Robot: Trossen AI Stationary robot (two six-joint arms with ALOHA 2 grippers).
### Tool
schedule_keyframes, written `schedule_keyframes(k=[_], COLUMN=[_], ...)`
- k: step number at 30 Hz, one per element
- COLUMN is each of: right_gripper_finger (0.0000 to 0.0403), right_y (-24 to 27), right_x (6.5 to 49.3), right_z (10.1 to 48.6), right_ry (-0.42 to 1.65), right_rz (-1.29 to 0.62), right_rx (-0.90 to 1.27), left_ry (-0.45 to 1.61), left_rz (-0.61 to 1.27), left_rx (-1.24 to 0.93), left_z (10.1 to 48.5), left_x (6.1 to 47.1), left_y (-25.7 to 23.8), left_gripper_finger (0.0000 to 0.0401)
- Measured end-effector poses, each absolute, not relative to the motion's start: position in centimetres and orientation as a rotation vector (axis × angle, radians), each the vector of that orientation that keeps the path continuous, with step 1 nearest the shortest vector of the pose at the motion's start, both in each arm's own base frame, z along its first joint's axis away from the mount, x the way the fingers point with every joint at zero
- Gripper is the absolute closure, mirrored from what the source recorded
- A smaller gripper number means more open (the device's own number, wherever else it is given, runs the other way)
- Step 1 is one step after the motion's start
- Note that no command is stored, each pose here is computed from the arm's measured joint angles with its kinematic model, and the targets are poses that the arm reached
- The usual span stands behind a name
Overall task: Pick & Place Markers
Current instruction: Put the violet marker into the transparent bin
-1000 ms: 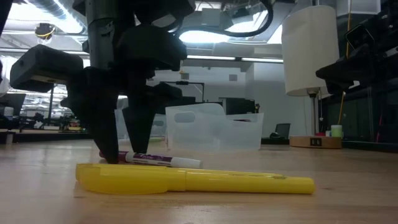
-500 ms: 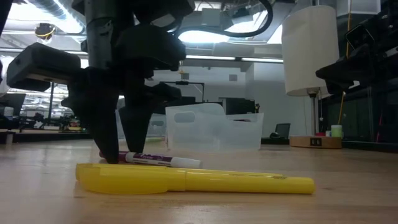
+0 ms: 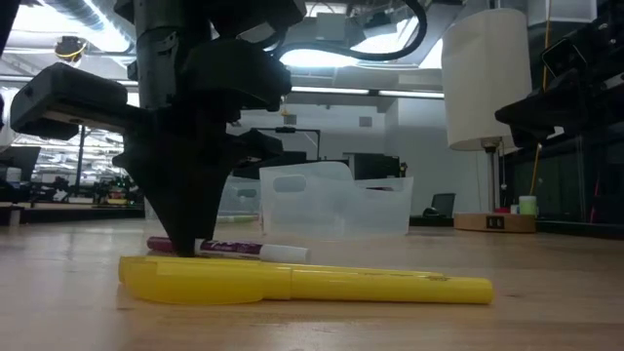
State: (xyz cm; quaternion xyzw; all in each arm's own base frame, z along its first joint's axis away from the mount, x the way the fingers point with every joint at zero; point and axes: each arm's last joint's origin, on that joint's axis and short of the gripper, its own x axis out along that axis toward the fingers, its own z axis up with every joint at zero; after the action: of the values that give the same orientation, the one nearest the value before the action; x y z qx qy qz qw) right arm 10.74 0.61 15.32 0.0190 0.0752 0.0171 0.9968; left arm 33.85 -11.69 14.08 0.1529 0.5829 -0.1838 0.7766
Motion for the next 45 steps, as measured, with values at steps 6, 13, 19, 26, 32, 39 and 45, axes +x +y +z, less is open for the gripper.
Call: schedule_keyframes(k=[6,13,19,26,32,39,45], right_gripper_finger=[0.0363,0.0363,0.0363,0.0363,0.0363,0.0363,0.0363], right_y=[0.6,0.6,0.6,0.6,0.6,0.6,0.6], right_x=[10.7,10.7,10.7,10.7,10.7,10.7,10.7], right_z=[15.3,15.3,15.3,15.3,15.3,15.3,15.3], right_ry=[0.150,0.150,0.150,0.151,0.151,0.150,0.151], right_rz=[0.034,0.034,0.034,0.034,0.034,0.034,0.034], right_rx=[0.038,0.038,0.038,0.038,0.038,0.038,0.038], left_ry=[1.270,1.271,1.273,1.304,1.290,1.312,1.313], left_rz=[-0.398,-0.399,-0.399,-0.374,-0.377,-0.375,-0.370], left_rx=[0.332,0.330,0.327,0.292,0.306,0.311,0.313], left_z=[14.1,14.1,14.1,14.3,15.0,15.4,15.4], left_x=[33.8,33.8,33.8,33.8,33.8,33.4,33.6], left_y=[-11.7,-11.7,-11.6,-10.9,-10.9,-10.7,-10.3], left_gripper_finger=[0.0373,0.0373,0.0373,0.0373,0.0373,0.0373,0.0373])
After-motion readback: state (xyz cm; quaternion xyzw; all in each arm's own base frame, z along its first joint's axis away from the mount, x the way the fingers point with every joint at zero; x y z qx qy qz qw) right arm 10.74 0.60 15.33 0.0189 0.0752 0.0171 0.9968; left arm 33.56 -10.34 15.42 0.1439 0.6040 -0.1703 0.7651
